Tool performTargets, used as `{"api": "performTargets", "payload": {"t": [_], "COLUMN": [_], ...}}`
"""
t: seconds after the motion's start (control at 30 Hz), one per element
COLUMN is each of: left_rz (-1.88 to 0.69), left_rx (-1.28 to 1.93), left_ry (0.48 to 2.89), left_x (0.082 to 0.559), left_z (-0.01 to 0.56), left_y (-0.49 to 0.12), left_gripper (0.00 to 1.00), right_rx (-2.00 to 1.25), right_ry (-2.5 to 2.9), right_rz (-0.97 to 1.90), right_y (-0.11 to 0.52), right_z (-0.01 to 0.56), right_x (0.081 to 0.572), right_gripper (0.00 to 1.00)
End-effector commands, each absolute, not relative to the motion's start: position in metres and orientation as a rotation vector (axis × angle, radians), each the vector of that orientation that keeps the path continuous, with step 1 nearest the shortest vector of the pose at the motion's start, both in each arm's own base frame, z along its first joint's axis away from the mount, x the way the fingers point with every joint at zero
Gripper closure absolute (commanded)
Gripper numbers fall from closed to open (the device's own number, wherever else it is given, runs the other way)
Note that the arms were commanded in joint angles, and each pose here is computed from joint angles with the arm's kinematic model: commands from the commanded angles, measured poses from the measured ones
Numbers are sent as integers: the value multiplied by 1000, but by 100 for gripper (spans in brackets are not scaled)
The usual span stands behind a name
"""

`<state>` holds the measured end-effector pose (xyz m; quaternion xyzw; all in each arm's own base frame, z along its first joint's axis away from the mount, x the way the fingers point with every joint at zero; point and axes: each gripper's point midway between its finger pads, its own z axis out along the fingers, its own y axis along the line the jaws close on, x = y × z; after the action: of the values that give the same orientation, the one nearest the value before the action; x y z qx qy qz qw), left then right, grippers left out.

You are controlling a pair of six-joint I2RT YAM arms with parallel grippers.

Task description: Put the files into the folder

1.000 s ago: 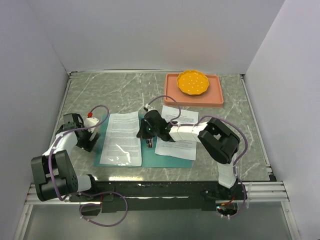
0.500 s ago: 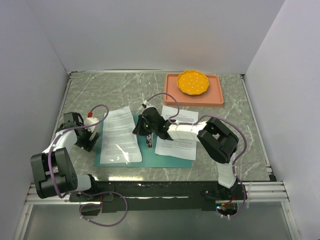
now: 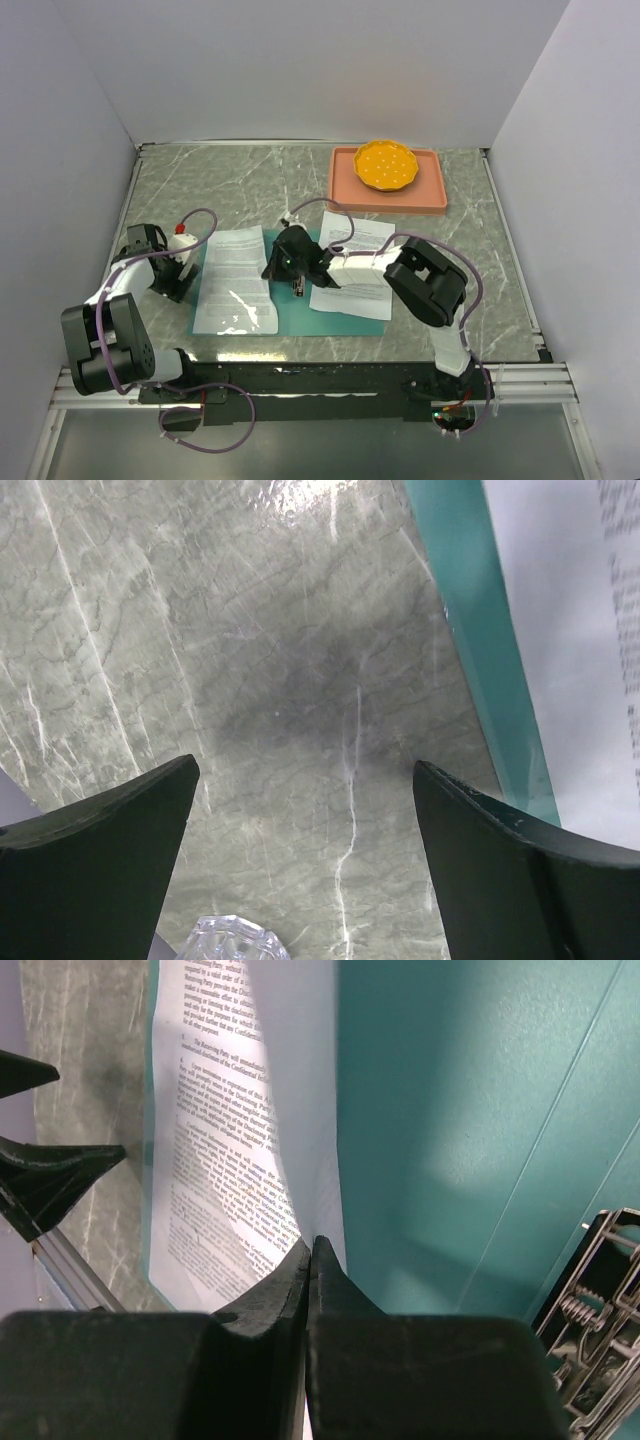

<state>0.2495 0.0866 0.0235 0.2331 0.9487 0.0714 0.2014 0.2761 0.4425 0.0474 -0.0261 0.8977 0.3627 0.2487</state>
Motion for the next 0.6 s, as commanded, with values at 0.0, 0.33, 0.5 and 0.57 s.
{"api": "performTargets", "payload": {"t": [0.0, 0.33, 0.5, 0.57], "left_rz": [234, 223, 142, 89], "left_rx": [696, 752, 848, 906], "left_ry": [2725, 2731, 2679, 2646], "left_x": [228, 220, 221, 219], "left_z": [6, -8, -11, -13], "left_y": [93, 90, 76, 67], "left_gripper": [4, 4, 4, 4], "right_rx": [-20, 55, 95, 107], "right_ry": [2418, 2422, 2431, 2426], "right_rz": [1006, 943, 904, 893], "right_y": [452, 442, 430, 427], "right_z": [66, 65, 63, 62], "right_x": [275, 281, 280, 279], "right_gripper": [100, 100, 100, 100]}}
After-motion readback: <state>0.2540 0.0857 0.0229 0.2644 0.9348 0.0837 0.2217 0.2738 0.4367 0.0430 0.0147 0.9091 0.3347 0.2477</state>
